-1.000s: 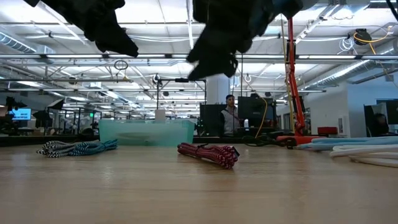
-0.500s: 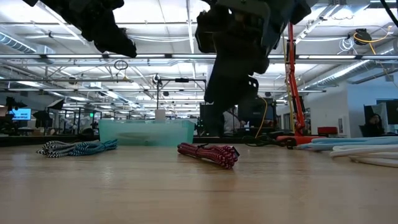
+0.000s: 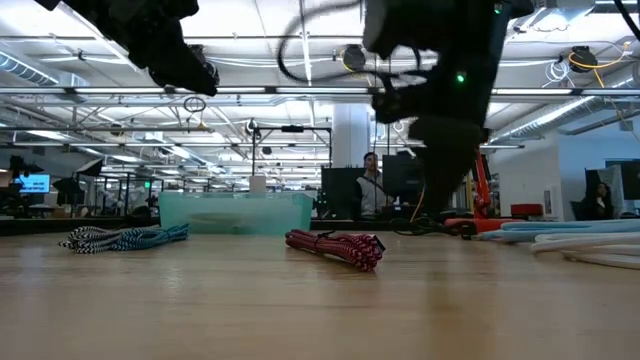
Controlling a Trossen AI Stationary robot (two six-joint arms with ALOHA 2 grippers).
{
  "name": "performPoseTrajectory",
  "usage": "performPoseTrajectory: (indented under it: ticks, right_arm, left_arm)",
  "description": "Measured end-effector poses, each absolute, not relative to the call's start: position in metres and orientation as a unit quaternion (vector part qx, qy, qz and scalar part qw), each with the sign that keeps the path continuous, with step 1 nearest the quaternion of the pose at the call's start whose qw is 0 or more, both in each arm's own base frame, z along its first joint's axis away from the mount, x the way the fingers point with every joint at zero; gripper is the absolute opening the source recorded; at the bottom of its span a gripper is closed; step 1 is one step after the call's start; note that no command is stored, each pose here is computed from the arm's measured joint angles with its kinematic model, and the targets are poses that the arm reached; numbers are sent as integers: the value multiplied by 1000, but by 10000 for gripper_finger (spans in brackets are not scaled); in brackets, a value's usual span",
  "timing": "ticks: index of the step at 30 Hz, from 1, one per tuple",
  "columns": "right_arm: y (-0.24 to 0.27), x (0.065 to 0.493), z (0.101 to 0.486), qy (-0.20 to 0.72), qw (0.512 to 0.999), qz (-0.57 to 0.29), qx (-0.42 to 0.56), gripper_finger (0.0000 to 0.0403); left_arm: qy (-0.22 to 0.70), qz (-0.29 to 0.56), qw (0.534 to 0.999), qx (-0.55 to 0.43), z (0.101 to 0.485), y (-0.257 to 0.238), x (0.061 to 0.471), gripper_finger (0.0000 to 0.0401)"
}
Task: Pick & Place USB Port
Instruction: Put the top blue HDMI cable into the green bin
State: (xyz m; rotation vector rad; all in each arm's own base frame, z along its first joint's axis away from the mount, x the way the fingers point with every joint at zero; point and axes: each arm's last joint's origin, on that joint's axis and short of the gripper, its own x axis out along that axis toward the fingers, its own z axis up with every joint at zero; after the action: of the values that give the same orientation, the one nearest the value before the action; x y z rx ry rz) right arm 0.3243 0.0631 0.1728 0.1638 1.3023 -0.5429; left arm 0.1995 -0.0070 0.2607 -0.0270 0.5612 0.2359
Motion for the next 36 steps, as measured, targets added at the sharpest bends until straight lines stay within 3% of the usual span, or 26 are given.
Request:
performPoseTrajectory:
  ticks: [5,10,17,24,28,36]
  right_arm:
    - [52,301,176,626,685,-366,60,226]
    - [49,289,184,627,661,-410,47,226]
    - [41,257,206,591,663,-456,54,226]
    - [24,191,212,511,693,-494,118,226]
    - [20,161,201,493,720,-460,161,226]
    - [38,149,161,562,750,-239,255,226]
  left_arm:
    - [276,116,954,-14,261,-7,200,145]
    - [276,117,954,-15,261,-7,200,145]
    - [278,113,954,-15,260,-9,199,145]
    - [278,103,955,-12,260,-13,199,145]
    - [275,103,956,-12,261,-13,199,145]
    - [268,102,958,-11,262,-13,200,145]
